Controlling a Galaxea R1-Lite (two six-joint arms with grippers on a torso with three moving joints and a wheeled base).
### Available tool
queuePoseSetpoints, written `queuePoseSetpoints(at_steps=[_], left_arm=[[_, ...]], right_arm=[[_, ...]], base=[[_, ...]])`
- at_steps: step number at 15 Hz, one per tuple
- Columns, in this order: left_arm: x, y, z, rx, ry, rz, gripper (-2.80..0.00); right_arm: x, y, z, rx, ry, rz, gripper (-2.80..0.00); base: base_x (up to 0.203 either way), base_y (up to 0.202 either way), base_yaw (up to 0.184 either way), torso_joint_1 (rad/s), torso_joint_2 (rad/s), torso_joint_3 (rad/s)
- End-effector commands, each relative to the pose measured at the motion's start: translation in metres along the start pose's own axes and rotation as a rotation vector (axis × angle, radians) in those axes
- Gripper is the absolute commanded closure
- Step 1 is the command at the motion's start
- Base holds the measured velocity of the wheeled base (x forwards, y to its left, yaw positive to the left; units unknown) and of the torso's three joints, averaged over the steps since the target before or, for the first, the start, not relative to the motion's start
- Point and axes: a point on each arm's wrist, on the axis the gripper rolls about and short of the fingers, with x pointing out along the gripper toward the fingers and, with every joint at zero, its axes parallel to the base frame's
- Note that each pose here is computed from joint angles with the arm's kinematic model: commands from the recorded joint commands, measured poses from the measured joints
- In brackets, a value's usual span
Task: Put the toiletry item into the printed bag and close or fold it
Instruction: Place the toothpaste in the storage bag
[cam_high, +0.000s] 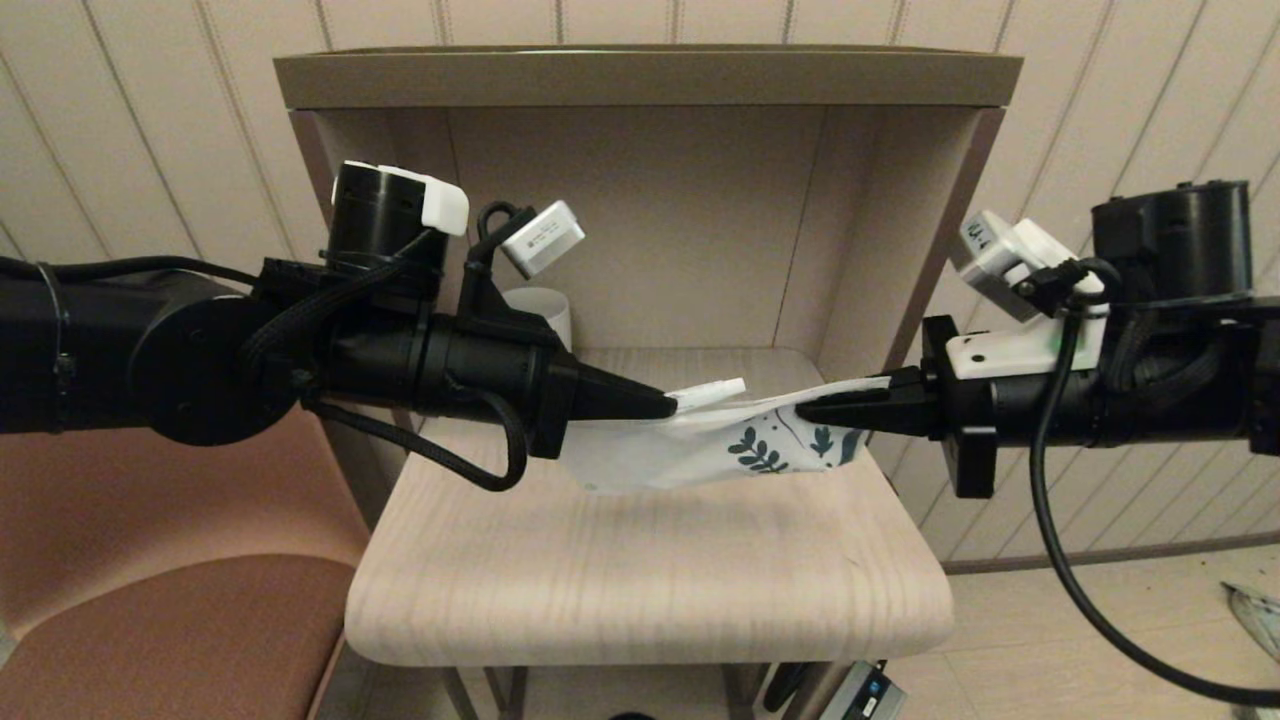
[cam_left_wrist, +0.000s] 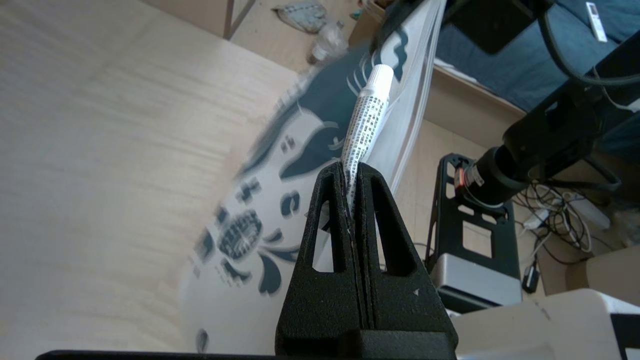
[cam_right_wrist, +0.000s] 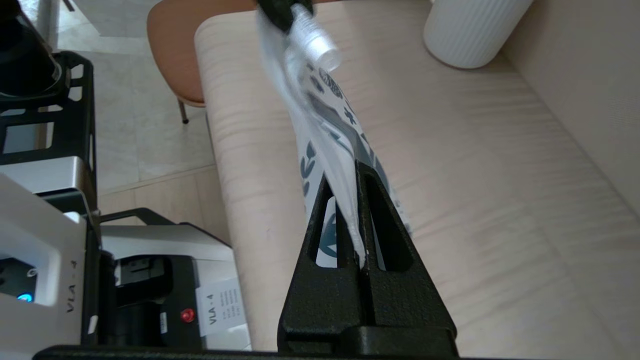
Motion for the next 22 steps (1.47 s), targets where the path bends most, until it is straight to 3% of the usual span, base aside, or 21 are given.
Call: queuePoseSetpoints(at_steps=[1,9,15,22], left_arm=[[-0.002,-0.002,-0.001,-0.003,0.002,-0.004,0.00],[-0.005,0.000,0.000,0.009,-0.004,0.015,0.00],[-0.028,0.000,0.021,0.057,-0.070,0.067,0.00],[-0.023,0.003,0.004,0.018,-0.030,0.063,0.00]], right_arm=[[0.001,-0.003,0.003,-0.010,-0.007,0.000,0.00],[0.001,-0.001,0.001,0.004,-0.005,0.003,0.00],[0.002,0.000,-0.002,0.013,0.002,0.008,0.00],[0.005,-0.002,0.001,0.005,-0.004,0.012,0.00]], base=[[0.000,0.000,0.000,0.000,0.00,0.000],[0.000,0.000,0.000,0.000,0.00,0.000],[0.000,0.000,0.000,0.000,0.00,0.000],[0.000,0.000,0.000,0.000,0.00,0.000]])
